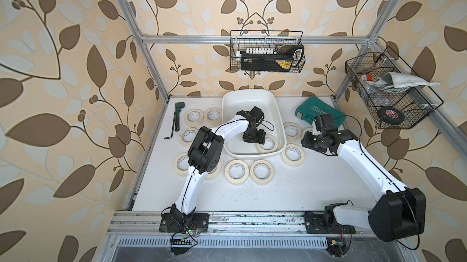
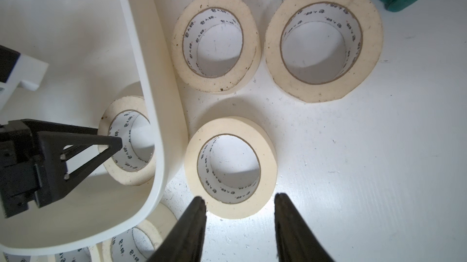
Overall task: Take out the art tape in the storage box
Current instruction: Pick up the art tape from the storage box.
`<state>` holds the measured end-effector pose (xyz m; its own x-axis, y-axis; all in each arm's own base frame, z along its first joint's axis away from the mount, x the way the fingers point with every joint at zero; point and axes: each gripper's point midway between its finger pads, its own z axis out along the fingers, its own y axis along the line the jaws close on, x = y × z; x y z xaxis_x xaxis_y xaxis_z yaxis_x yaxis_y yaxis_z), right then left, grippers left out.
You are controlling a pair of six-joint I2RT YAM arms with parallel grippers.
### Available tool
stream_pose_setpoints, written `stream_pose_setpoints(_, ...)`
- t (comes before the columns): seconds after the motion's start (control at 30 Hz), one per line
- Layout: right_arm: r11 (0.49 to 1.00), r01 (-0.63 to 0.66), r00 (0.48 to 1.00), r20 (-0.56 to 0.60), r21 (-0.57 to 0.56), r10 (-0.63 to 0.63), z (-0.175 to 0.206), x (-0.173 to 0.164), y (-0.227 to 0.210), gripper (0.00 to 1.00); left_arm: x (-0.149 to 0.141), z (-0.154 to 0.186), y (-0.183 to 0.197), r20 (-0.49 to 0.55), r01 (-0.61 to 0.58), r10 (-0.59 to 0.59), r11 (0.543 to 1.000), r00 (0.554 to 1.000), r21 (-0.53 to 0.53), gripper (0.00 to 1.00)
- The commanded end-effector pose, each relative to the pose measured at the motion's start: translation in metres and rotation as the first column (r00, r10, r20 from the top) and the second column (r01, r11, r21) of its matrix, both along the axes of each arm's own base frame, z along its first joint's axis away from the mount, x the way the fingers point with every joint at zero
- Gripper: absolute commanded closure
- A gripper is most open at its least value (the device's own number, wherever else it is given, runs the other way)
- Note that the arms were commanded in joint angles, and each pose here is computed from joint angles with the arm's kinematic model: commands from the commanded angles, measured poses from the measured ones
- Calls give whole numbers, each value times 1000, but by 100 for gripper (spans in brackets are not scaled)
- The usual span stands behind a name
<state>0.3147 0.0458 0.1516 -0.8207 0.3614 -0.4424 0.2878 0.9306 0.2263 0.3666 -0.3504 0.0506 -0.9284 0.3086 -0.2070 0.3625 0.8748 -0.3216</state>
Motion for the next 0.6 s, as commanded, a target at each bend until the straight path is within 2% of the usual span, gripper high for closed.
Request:
stream_pose_setpoints(0.0, 1000, -17, 1000, 20, 17, 16, 15, -2, 4, 54, 7, 5, -6, 36, 18, -18, 1000, 999, 6, 36)
stream_pose_setpoints(0.17, 1000, -18, 1000, 22, 19, 18, 18, -3, 5, 54, 13, -1, 3, 57, 11, -15, 997, 998, 71, 46)
stream_pose_setpoints(0.4, 1000, -20, 999, 27, 23, 20, 20, -4, 5, 54, 16, 1, 8, 74, -10, 4, 996, 997, 87, 73)
stream_pose_setpoints(0.57, 999, -21, 999, 41, 25, 20, 27, -5, 5, 54, 18, 15, 14, 110, -33, 22, 995, 994, 95, 80)
